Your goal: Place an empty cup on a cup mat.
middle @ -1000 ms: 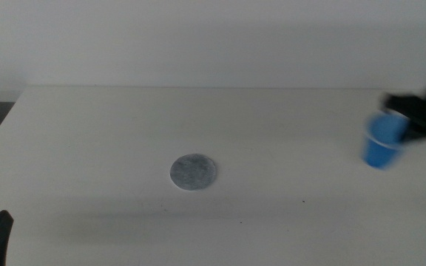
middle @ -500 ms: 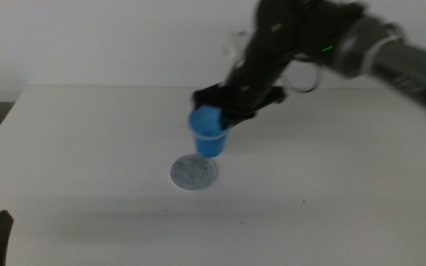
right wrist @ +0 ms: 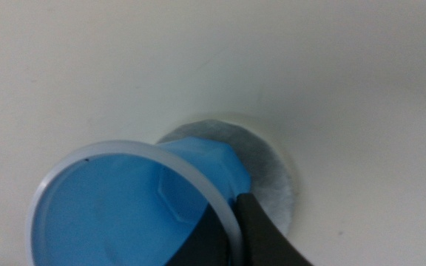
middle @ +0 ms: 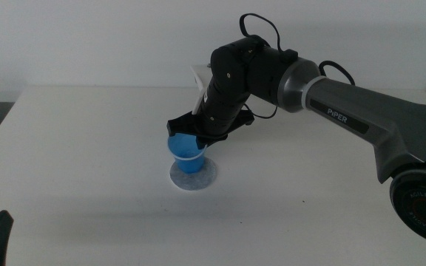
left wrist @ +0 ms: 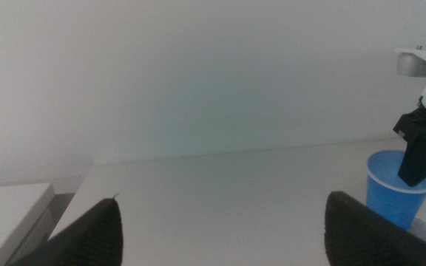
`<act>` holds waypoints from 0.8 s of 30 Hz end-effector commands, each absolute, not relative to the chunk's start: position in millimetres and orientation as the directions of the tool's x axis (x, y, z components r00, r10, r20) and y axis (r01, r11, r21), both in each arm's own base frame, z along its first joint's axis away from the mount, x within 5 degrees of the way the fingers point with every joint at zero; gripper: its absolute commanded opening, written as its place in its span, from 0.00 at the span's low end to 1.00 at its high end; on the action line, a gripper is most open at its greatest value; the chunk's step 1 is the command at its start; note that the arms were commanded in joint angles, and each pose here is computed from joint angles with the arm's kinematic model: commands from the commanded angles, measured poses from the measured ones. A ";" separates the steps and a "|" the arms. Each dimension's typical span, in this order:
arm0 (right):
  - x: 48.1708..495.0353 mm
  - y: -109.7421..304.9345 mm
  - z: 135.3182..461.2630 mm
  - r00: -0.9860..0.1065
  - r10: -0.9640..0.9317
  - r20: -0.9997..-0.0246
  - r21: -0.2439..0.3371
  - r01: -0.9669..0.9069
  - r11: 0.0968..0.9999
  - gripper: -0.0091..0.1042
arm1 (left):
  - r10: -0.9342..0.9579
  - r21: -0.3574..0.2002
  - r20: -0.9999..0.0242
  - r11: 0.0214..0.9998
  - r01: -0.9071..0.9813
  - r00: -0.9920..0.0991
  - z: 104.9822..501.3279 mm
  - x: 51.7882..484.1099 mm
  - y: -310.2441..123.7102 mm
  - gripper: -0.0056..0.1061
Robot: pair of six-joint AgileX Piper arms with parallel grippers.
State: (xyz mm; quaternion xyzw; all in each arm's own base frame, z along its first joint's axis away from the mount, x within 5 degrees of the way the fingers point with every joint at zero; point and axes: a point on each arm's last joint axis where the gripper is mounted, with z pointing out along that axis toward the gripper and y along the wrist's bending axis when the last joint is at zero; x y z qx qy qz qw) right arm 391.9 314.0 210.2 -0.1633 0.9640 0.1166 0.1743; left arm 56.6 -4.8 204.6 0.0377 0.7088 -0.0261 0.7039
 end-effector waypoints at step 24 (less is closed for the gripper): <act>378.7 288.0 280.6 -0.841 -0.262 -0.473 0.108 -0.351 0.930 0.70 | 0.010 0.010 -1.000 0.996 0.092 0.003 205.5 56.3 -5.0 0.89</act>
